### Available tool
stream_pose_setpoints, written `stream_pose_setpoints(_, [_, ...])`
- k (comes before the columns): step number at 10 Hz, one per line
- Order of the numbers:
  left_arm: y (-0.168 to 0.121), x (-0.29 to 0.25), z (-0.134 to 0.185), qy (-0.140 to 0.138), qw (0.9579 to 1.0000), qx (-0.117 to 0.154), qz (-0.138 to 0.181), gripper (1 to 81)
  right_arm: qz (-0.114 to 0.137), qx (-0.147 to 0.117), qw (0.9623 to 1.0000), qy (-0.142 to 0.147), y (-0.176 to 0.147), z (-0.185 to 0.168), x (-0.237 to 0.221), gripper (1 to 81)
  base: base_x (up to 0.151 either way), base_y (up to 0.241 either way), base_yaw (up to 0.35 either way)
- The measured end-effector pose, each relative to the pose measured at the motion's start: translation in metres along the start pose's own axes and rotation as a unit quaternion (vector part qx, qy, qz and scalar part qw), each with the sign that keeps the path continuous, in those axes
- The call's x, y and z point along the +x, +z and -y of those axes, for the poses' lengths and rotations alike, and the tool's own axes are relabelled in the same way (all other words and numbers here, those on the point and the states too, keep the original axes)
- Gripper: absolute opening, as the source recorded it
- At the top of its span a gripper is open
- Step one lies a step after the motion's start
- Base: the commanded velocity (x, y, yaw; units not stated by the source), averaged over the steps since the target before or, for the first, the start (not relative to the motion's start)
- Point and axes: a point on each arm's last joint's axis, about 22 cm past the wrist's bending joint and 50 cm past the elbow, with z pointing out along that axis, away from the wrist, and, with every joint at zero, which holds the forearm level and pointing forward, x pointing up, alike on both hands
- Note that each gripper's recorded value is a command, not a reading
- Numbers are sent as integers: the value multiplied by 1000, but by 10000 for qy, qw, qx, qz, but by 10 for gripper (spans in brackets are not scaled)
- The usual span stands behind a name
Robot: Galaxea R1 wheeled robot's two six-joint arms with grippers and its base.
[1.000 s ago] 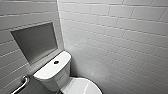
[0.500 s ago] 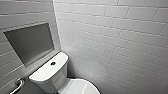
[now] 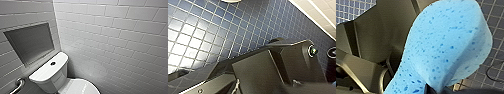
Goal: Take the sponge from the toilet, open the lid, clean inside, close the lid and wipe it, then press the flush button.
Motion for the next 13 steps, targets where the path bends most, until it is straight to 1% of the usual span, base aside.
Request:
stream_pose_setpoints(3, [-4,26,-7,20,9999,-87,81,811,-35,1,10000,-11,0,0,6,10,0,0,0])
stream_pose_setpoints(5, [-8,57,-19,-56,9997,-227,-79,811,-35,1,10000,-10,0,0,6,10,0,0,0])
stream_pose_setpoints(7, [-11,81,-38,-68,9987,-455,-196,811,-52,7,10000,-12,3,0,9,10,0,0,0])
stream_pose_setpoints(8, [-11,91,-42,-65,9982,-544,-236,811,-91,21,10000,-26,9,1,15,10,0,0,0])
stream_pose_setpoints(9, [-11,108,-39,-61,9978,-567,-334,811,-153,44,9999,-47,18,1,25,10,0,0,0])
stream_pose_setpoints(11, [-11,141,-22,-17,9972,-494,-556,811,-269,90,9996,-92,37,1,43,10,0,0,0])
stream_pose_setpoints(13, [-7,164,-10,48,9965,-440,-709,811,-395,137,9990,-135,57,1,62,10,0,0,0])
